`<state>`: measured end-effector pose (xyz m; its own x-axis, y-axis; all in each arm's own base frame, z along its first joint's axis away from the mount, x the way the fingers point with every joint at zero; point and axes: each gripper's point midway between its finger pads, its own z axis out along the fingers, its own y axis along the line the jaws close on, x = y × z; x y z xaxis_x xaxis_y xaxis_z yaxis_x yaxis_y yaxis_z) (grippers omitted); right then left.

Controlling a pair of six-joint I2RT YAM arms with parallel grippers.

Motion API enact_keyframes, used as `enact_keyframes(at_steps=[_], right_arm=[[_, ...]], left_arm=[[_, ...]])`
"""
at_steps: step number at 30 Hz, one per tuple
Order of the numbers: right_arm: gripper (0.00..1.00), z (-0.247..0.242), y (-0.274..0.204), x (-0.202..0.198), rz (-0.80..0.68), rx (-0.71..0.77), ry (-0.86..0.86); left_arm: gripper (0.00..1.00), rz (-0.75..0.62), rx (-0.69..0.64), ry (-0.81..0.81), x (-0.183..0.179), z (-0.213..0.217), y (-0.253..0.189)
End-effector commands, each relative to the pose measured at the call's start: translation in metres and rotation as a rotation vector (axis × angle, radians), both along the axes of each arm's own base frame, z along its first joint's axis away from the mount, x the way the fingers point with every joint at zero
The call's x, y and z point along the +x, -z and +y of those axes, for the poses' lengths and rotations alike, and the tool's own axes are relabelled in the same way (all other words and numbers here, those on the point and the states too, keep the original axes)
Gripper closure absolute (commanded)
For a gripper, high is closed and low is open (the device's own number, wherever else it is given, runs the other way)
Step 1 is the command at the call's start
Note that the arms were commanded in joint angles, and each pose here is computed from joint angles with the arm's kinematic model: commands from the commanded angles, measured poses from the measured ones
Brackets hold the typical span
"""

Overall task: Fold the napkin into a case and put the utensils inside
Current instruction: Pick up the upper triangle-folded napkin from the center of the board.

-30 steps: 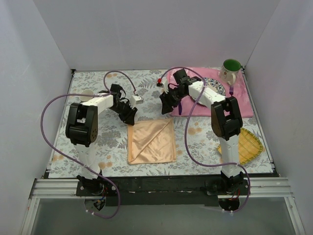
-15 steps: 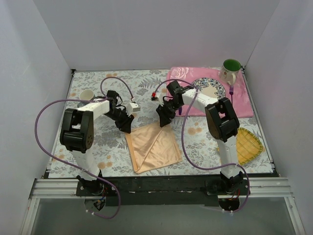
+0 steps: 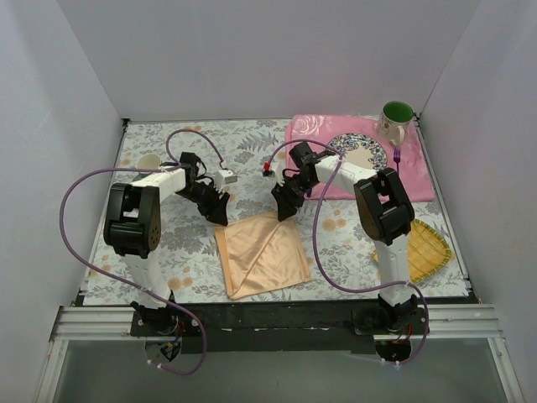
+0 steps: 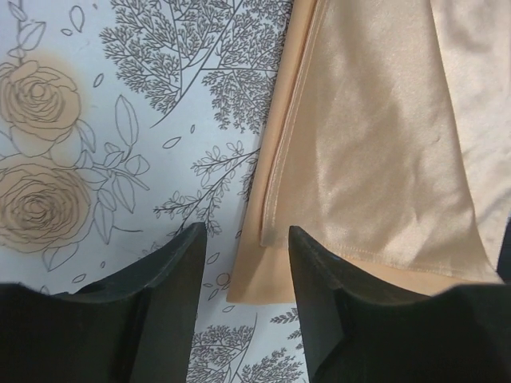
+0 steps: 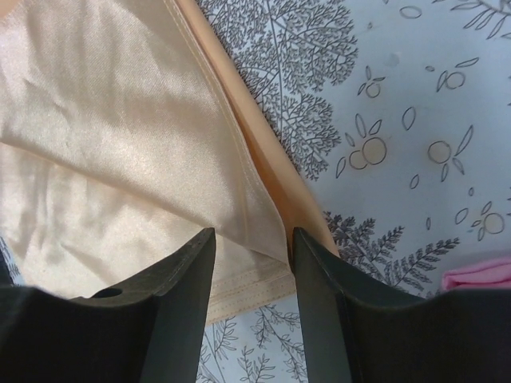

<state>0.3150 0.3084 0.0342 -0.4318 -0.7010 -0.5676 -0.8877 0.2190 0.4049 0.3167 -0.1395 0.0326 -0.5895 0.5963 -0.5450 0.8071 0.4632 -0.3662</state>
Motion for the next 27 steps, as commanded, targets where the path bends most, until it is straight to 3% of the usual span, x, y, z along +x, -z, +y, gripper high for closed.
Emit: enact_keyframes(at_steps=[1, 13, 17, 21, 26, 27], right_arm=[[0.48, -0.002, -0.007, -0.014, 0.015, 0.000, -0.008], [0.48, 0.003, -0.025, -0.039, 0.065, 0.053, -0.032], [0.43, 0.010, -0.041, -0.022, -0.006, 0.077, -0.043], [0.36, 0.015, -0.057, 0.002, -0.060, 0.114, -0.024], [0.28, 0.012, -0.049, 0.026, -0.108, 0.074, -0.015], [0.28, 0.012, -0.047, 0.027, -0.117, 0.068, -0.026]], left_arm=[[0.58, 0.073, -0.098, 0.010, -0.006, -0.016, -0.010], [0.77, 0.087, -0.049, 0.035, -0.012, -0.009, 0.005], [0.85, 0.079, -0.065, 0.042, -0.007, -0.012, 0.001], [1.00, 0.069, -0.055, 0.051, -0.005, -0.011, 0.002], [0.99, 0.063, -0.058, 0.055, -0.004, -0.012, -0.001], [0.87, 0.066, -0.061, 0.055, -0.004, -0.013, -0.003]])
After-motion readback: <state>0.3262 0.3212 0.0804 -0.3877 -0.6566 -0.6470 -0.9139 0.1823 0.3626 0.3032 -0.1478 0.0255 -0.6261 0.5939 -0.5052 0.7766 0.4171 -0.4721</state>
